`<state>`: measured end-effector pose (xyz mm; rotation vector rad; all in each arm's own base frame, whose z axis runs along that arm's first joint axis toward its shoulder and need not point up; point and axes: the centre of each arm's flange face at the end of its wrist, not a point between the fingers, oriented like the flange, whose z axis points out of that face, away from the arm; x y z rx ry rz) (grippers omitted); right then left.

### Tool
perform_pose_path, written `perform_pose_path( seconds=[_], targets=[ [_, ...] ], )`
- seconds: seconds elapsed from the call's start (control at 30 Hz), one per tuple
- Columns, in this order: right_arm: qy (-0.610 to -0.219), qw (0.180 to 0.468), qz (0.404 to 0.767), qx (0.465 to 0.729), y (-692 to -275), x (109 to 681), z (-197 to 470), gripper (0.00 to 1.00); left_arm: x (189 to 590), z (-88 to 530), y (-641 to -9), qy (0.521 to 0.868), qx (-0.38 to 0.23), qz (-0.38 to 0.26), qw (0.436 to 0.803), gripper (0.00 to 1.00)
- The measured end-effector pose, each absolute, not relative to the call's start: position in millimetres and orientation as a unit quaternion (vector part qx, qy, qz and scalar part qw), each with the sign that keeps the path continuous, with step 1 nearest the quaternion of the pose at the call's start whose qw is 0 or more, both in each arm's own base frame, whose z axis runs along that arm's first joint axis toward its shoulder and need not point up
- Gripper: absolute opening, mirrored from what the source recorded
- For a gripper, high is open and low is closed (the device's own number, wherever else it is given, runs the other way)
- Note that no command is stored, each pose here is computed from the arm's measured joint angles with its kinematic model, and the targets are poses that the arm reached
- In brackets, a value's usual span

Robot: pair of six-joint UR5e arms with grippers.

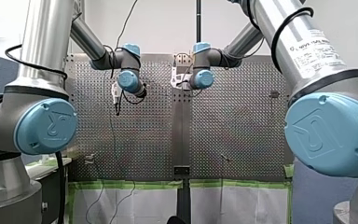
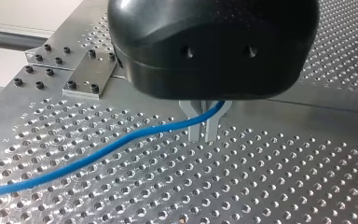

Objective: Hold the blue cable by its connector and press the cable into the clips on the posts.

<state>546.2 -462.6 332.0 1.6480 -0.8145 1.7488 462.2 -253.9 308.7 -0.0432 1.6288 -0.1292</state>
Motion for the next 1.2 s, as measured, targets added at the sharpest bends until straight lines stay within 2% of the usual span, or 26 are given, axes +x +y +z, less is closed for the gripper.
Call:
perform_pose_path(
  seconds=[1.2],
  targets=[
    [-0.309, 0.299, 0.656, 0.620, -462.7, 544.5, 328.1, 0.43, 462.2, 308.8, -253.9, 0.727, -0.019, -0.058, 0.684, 0.00]
  ],
)
